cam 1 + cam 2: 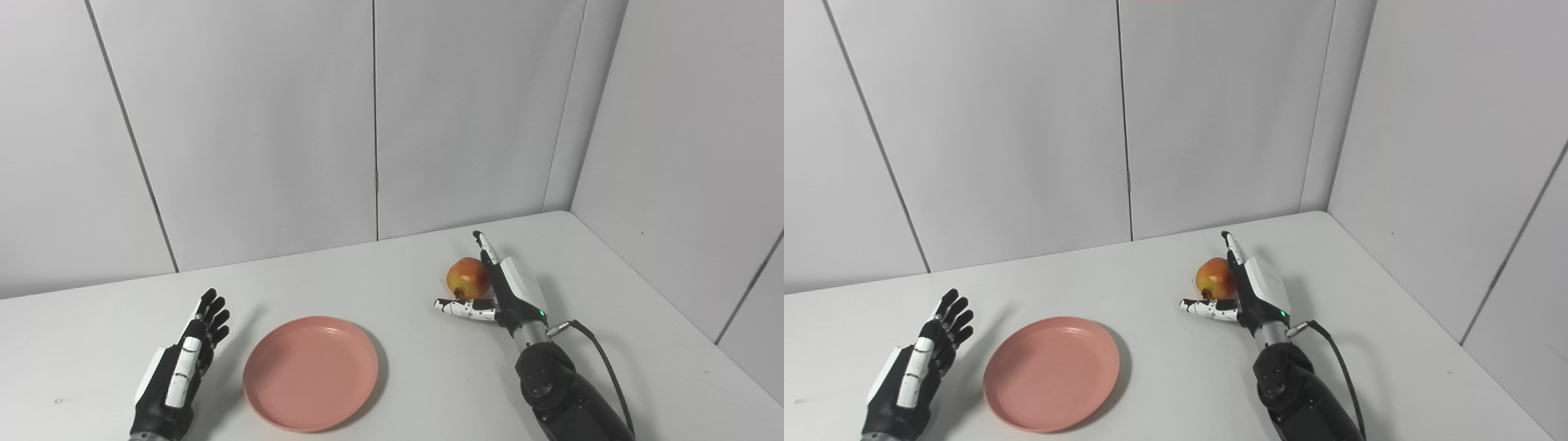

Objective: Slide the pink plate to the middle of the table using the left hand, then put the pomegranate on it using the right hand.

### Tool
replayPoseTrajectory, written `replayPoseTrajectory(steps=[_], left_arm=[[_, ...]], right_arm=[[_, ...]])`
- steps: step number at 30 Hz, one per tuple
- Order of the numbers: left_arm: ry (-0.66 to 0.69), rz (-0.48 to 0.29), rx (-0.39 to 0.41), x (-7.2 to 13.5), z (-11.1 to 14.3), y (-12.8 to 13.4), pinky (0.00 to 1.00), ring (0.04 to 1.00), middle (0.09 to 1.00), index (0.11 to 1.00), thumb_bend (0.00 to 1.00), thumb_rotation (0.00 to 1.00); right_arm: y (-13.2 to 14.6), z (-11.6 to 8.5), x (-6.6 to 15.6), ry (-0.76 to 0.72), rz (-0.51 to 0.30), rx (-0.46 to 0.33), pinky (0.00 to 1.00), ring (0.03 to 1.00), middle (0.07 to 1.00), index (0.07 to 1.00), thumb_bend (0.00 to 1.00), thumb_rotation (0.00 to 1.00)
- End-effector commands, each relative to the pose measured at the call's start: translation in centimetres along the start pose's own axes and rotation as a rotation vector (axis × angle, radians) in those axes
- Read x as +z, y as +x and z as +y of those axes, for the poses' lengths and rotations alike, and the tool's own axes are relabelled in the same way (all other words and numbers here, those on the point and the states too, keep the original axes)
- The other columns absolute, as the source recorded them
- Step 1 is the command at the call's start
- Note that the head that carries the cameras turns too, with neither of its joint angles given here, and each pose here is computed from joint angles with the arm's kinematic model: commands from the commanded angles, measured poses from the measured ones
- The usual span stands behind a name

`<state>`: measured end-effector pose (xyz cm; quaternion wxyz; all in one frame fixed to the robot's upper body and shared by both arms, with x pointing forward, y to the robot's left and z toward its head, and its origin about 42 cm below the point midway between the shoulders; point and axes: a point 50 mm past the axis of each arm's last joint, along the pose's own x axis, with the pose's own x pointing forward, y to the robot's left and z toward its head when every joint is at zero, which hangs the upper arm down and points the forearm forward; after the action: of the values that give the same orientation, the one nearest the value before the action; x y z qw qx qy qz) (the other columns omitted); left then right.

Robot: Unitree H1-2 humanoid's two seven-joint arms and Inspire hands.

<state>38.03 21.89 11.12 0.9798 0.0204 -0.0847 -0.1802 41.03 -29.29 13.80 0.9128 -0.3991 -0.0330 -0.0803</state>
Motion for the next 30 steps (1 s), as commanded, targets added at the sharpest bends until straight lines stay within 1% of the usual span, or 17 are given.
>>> replayPoseTrajectory(steps=[1, 8, 12, 13, 14, 15, 16, 17, 18, 21, 22, 23, 24, 25, 26, 28, 30], left_arm=[[-0.029, 0.038, 0.013, -1.5, -0.8, -1.4, 0.97, 0.98, 0.998, 1.0, 0.61, 1.0], [-0.014, 0.038, 0.019, -1.4, -0.8, -1.5, 0.97, 0.977, 0.997, 1.0, 0.61, 1.0], [-0.019, 0.04, 0.017, -1.4, -0.8, -1.5, 0.97, 0.979, 0.999, 1.0, 0.6, 1.0], [-0.016, 0.04, 0.016, -1.4, -0.8, -1.6, 0.97, 0.98, 1.0, 1.0, 0.6, 1.0], [-0.015, 0.04, 0.016, -1.4, -0.8, -1.6, 0.97, 0.98, 0.999, 1.0, 0.61, 1.0], [-0.014, 0.041, 0.017, -1.4, -0.8, -1.7, 0.97, 0.979, 0.999, 1.0, 0.61, 1.0], [-0.012, 0.042, 0.018, -1.4, -0.7, -1.7, 0.96, 0.978, 0.998, 1.0, 0.61, 1.0], [-0.011, 0.042, 0.018, -1.4, -0.7, -1.7, 0.96, 0.978, 0.998, 1.0, 0.61, 1.0], [-0.011, 0.043, 0.019, -1.4, -0.6, -1.8, 0.96, 0.977, 0.998, 1.0, 0.61, 1.0], [-0.02, 0.038, 0.014, -1.3, -0.6, -1.8, 0.97, 0.981, 1.0, 1.0, 0.6, 1.0], [-0.021, 0.039, 0.013, -1.3, -0.6, -1.8, 0.97, 0.981, 1.0, 1.0, 0.6, 1.0], [-0.02, 0.04, 0.014, -1.4, -0.5, -1.8, 0.97, 0.982, 1.0, 1.0, 0.61, 1.0], [-0.019, 0.04, 0.015, -1.4, -0.5, -1.8, 0.97, 0.98, 1.0, 1.0, 0.61, 1.0], [-0.019, 0.041, 0.016, -1.4, -0.5, -1.8, 0.96, 0.979, 0.999, 1.0, 0.61, 1.0], [-0.02, 0.041, 0.018, -1.3, -0.5, -1.8, 0.96, 0.979, 0.999, 1.0, 0.61, 1.0], [-0.017, 0.041, 0.02, -1.3, -0.6, -1.8, 0.96, 0.976, 0.997, 1.0, 0.6, 1.0], [-0.014, 0.046, 0.019, -1.3, -0.6, -1.8, 0.97, 0.977, 0.998, 1.0, 0.61, 1.0]], right_arm=[[1.6, -1.7, 2.4, 0.016, -0.08, -0.04, 0.78, 0.906, 0.962, 0.982, 0.92, 0.42], [2.3, -1.0, 3.2, -0.008, -0.087, -0.023, 0.74, 0.877, 0.927, 0.952, 0.92, 0.41], [2.8, -0.7, 3.2, 0.001, -0.098, -0.039, 0.72, 0.831, 0.882, 0.907, 0.89, 0.35], [2.9, -0.6, 3.1, 0.011, -0.103, -0.047, 0.63, 0.751, 0.824, 0.858, 0.85, 0.27], [2.9, -0.5, 3.0, 0.024, -0.11, -0.057, 0.58, 0.699, 0.779, 0.815, 0.83, 0.2], [2.9, -0.4, 3.0, 0.038, -0.116, -0.067, 0.56, 0.673, 0.752, 0.786, 0.81, 0.14], [2.9, -0.3, 2.9, 0.05, -0.12, -0.078, 0.54, 0.645, 0.718, 0.745, 0.78, 0.07], [2.9, -0.2, 2.9, 0.059, -0.121, -0.087, 0.53, 0.641, 0.714, 0.74, 0.77, 0.06], [2.8, -0.1, 2.8, 0.065, -0.119, -0.097, 0.52, 0.622, 0.695, 0.72, 0.75, 0.02], [2.7, 0.1, 2.7, 0.085, -0.121, -0.126, 0.48, 0.573, 0.656, 0.689, 0.7, 0.0], [2.6, 0.2, 2.7, 0.089, -0.125, -0.133, 0.46, 0.506, 0.6, 0.671, 0.61, 0.0], [2.6, 0.2, 2.6, 0.089, -0.134, -0.14, 0.45, 0.465, 0.566, 0.66, 0.56, 0.0], [2.6, 0.3, 2.5, 0.089, -0.141, -0.145, 0.45, 0.448, 0.548, 0.645, 0.54, 0.0], [2.5, 0.3, 2.4, 0.082, -0.145, -0.147, 0.45, 0.442, 0.54, 0.636, 0.53, 0.0], [2.5, 0.3, 2.4, 0.075, -0.148, -0.149, 0.45, 0.436, 0.526, 0.595, 0.52, 0.0], [2.4, 0.2, 2.2, 0.066, -0.15, -0.152, 0.46, 0.433, 0.512, 0.546, 0.52, 0.0], [2.3, 0.1, 2.1, 0.066, -0.15, -0.158, 0.46, 0.435, 0.506, 0.524, 0.51, 0.0]])
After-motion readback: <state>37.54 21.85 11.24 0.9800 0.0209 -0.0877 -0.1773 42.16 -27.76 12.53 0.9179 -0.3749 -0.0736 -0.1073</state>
